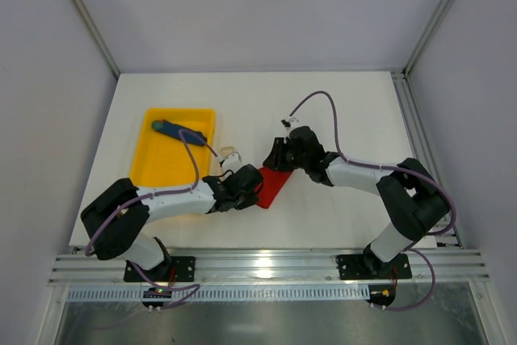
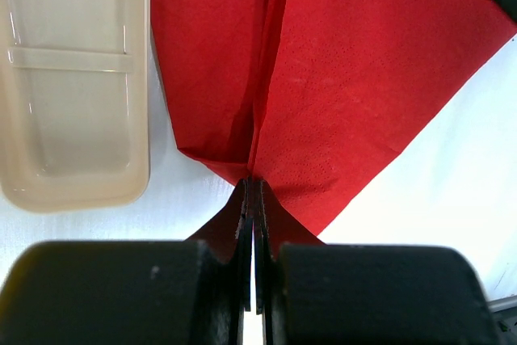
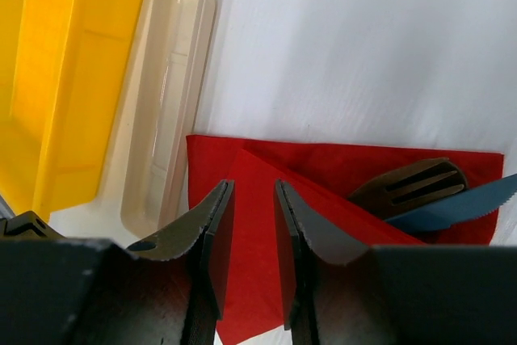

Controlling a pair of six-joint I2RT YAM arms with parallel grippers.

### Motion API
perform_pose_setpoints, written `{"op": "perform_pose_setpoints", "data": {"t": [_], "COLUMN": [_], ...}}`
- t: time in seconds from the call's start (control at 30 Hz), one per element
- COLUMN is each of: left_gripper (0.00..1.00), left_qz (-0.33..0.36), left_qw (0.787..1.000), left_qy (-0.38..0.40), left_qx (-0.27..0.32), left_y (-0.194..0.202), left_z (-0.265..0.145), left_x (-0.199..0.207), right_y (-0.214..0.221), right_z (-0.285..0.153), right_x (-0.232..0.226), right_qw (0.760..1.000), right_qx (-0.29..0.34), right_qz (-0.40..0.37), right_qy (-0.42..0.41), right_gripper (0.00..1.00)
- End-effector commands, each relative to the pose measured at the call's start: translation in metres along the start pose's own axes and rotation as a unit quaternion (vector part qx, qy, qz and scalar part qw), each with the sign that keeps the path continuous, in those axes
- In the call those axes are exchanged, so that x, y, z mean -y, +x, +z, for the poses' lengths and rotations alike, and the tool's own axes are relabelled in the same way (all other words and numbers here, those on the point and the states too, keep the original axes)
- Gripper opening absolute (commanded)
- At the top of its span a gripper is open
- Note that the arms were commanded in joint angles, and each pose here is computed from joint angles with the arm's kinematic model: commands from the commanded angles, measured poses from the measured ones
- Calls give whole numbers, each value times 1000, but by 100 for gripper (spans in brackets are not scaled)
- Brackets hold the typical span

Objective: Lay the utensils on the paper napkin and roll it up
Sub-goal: Roll the napkin at the center of the board.

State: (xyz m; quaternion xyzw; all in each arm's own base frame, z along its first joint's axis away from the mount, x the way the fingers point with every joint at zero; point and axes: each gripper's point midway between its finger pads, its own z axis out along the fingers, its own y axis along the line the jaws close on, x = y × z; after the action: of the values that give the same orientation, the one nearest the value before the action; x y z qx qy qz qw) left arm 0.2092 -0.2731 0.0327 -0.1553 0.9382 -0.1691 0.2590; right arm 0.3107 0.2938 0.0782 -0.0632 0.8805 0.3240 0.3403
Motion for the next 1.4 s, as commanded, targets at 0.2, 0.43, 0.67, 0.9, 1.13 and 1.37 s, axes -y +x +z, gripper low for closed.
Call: {"op": "perform_pose_setpoints", "data": {"t": [0.2, 0.43, 0.67, 0.9, 1.13, 1.37], "left_gripper": [0, 0, 0, 0, 20, 33], "left_qz": [-11, -13, -14, -18, -18, 5], "left_qw": [1000, 999, 999, 1000, 998, 996], "left_qy": [-16, -21, -22, -4, 66, 79], "left_qx": [23, 21, 18, 15, -6, 29], "left_y": [-8, -6, -5, -7, -11, -40], "left_z": [0, 2, 4, 1, -15, -48], "left_x": [-8, -11, -10, 2, 45, 61], "right_y": [26, 32, 41, 64, 74, 79], "right_z": [14, 27, 34, 30, 19, 7], "right_x": [-31, -34, -19, -1, 14, 22], "right_qw": [999, 999, 998, 993, 987, 984], "right_qx": [-33, -39, -62, -99, -117, -128], "right_qz": [-7, -13, -25, -42, -97, -125], "right_qy": [-28, -19, 15, 42, 45, 22], "right_gripper": [29, 28, 28, 27, 27, 27]}}
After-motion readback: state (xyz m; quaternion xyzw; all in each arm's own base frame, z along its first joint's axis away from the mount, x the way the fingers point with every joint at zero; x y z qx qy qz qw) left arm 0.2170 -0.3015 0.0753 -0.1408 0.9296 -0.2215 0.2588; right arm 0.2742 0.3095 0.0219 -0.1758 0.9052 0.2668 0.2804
